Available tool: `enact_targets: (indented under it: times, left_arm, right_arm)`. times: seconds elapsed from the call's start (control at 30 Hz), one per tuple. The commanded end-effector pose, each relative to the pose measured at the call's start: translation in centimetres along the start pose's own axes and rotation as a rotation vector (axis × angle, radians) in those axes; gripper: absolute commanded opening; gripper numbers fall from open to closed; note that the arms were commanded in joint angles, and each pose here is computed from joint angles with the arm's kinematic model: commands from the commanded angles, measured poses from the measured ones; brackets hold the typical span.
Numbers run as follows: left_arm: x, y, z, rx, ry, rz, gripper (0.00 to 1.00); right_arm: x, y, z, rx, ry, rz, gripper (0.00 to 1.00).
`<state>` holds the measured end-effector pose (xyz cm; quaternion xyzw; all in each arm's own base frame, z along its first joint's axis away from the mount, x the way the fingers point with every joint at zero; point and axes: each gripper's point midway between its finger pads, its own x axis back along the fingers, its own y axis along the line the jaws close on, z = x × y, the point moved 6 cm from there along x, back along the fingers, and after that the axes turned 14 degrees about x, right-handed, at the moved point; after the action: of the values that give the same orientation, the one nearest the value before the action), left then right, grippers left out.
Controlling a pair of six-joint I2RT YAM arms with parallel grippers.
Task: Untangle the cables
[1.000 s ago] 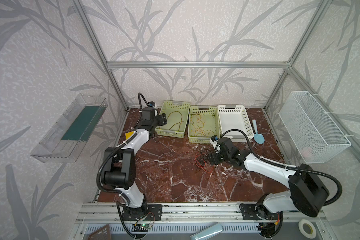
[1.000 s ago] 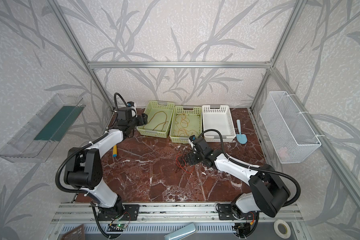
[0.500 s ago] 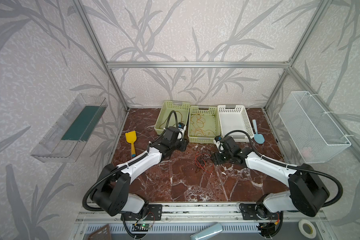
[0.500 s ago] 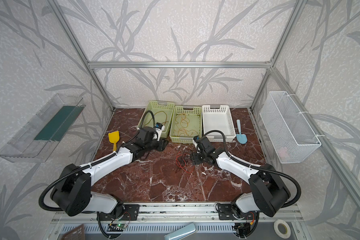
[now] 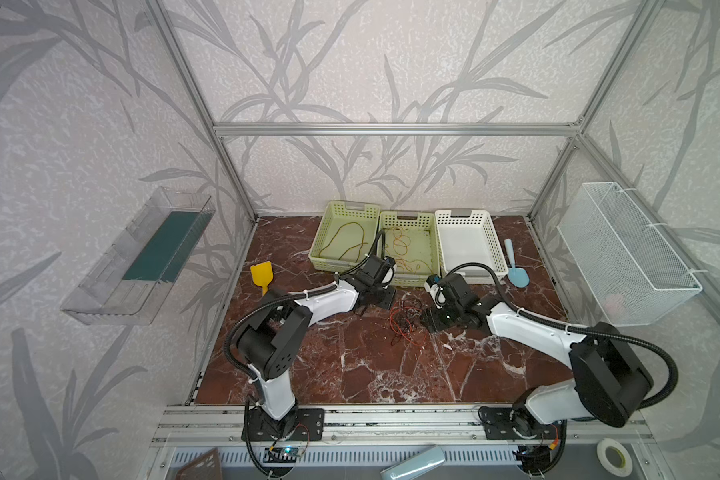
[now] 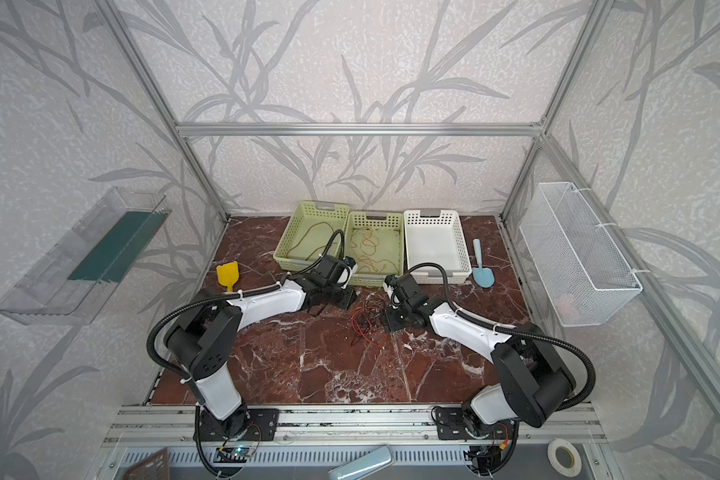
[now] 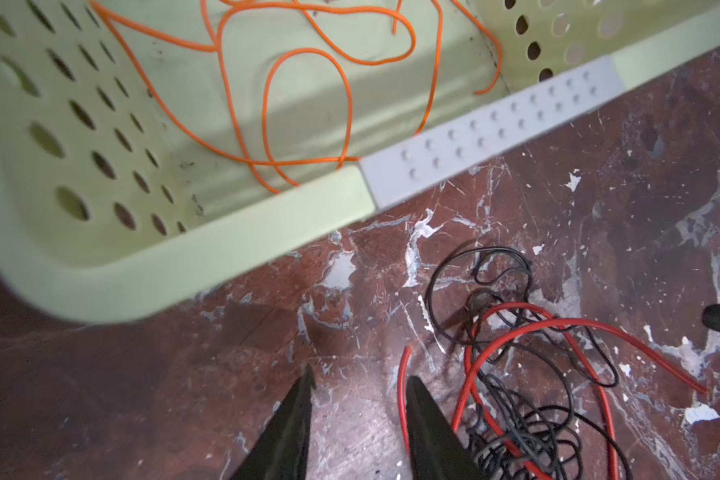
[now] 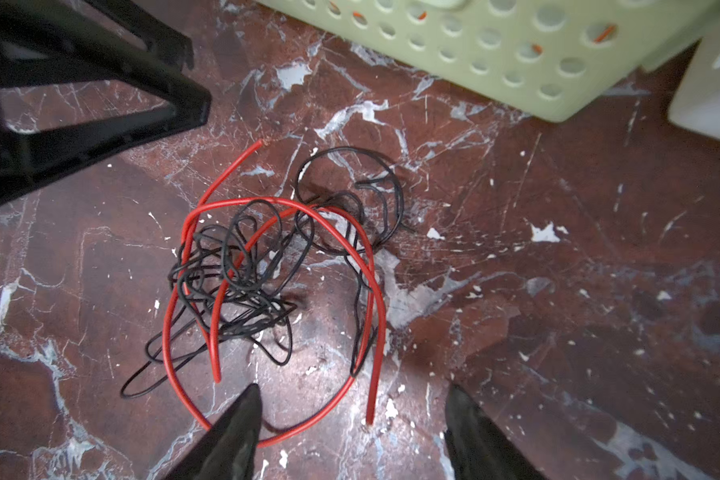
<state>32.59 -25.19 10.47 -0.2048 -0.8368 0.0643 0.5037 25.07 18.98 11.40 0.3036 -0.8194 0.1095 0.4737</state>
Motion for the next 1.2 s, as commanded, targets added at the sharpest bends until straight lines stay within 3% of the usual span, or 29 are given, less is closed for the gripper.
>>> enact_targets:
  times: [0.0, 0.13, 0.43, 0.57, 0.7, 1.03, 1.17]
  left_arm:
    - [-0.5, -0.6, 0.0, -0.028, 0.037, -0.003, 0.40]
    - [-1.3, -0.8, 0.3, -0.042, 0.060, -0.001, 0.41]
    - [-3.3, -0.4, 1.1, -0.054, 0.098, -0.042, 0.55]
    - [-4.1, -0.5, 1.0, -0.060, 0.101, -0.065, 0.53]
    - [-4.6, -0.4, 1.3, -0.082, 0.114, -0.111, 0.44]
    - [-3.8, -0.5, 1.7, -0.122, 0.106, -0.133, 0.01]
    - [-1.6, -1.4, 0.5, -0.151, 0.030, -0.104, 0.00]
  right_arm:
    - [0.6, 0.0, 0.3, -0.014, -0.013, -0.003, 0.68]
    - [0.5, 0.0, 0.2, -0.011, -0.013, -0.003, 0.68]
    - [-0.2, 0.1, 0.1, -0.006, -0.008, -0.023, 0.68]
    - [-0.3, 0.2, 0.1, -0.005, -0.005, -0.028, 0.67]
    - [-0.2, 0.1, 0.0, -0.002, -0.009, -0.020, 0.67]
    - [-0.5, -0.1, -0.9, 0.002, -0.023, -0.006, 0.67]
    - [-0.7, 0.0, -1.3, -0.025, -0.033, -0.036, 0.67]
